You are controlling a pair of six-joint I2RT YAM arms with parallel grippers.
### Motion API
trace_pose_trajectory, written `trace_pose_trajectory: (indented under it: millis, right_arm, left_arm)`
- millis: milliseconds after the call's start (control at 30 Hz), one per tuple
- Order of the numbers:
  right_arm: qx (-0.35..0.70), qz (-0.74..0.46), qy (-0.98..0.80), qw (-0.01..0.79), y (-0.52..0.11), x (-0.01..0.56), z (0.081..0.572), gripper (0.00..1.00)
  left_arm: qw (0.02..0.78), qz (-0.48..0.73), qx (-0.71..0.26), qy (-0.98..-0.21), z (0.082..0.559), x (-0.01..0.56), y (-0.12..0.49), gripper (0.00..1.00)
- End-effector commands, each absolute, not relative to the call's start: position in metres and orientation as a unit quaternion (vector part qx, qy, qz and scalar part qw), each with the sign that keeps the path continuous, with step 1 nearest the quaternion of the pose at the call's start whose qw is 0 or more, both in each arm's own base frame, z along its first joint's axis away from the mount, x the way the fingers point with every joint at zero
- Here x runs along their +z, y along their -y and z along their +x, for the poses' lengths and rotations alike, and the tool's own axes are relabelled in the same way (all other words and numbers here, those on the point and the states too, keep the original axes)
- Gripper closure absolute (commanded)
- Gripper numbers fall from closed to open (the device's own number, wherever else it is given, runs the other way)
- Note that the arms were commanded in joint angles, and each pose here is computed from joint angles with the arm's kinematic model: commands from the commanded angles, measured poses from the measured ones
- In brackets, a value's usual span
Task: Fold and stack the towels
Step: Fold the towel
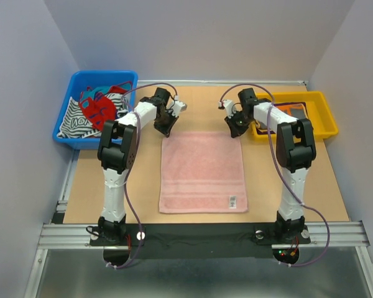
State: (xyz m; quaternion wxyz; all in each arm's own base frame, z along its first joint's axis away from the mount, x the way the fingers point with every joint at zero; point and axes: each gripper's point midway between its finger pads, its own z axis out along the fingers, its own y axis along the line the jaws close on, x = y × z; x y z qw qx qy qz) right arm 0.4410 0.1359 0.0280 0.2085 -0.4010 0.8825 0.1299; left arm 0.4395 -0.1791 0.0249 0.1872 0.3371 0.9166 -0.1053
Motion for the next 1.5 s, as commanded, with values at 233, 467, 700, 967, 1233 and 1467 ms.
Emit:
trace_pose_trajectory:
  millis: [233,467,700,967,1233,1467]
  right_arm:
    - [0.045,-0.389,-0.876,0.283,-0.129,0.074,0.511,0.99]
    - [-0.001,-0.366,-0.869,0.334,-0.120,0.101,0.535,1.00]
    - [-0.010,-0.355,-0.865,0.355,-0.117,0.114,0.524,0.99]
    - [0.007,-0.350,-0.854,0.384,-0.129,0.147,0.488,0.99]
    - [0.046,-0.334,-0.862,0.379,-0.131,0.151,0.434,0.99]
    - [0.133,-0.304,-0.873,0.359,-0.144,0.144,0.372,0.99]
  left_arm:
    - [0.346,0.306,-0.013,-0.887,0.518,0.090,0.155,1.00]
    - [0.422,0.284,0.005,-0.861,0.539,0.137,0.150,1.00]
    - [0.464,0.270,-0.005,-0.844,0.519,0.167,0.147,1.00]
    - [0.469,0.238,-0.034,-0.850,0.483,0.176,0.144,1.00]
    - [0.458,0.191,-0.078,-0.864,0.432,0.177,0.142,1.00]
    - [0.408,0.158,-0.118,-0.892,0.375,0.148,0.139,1.00]
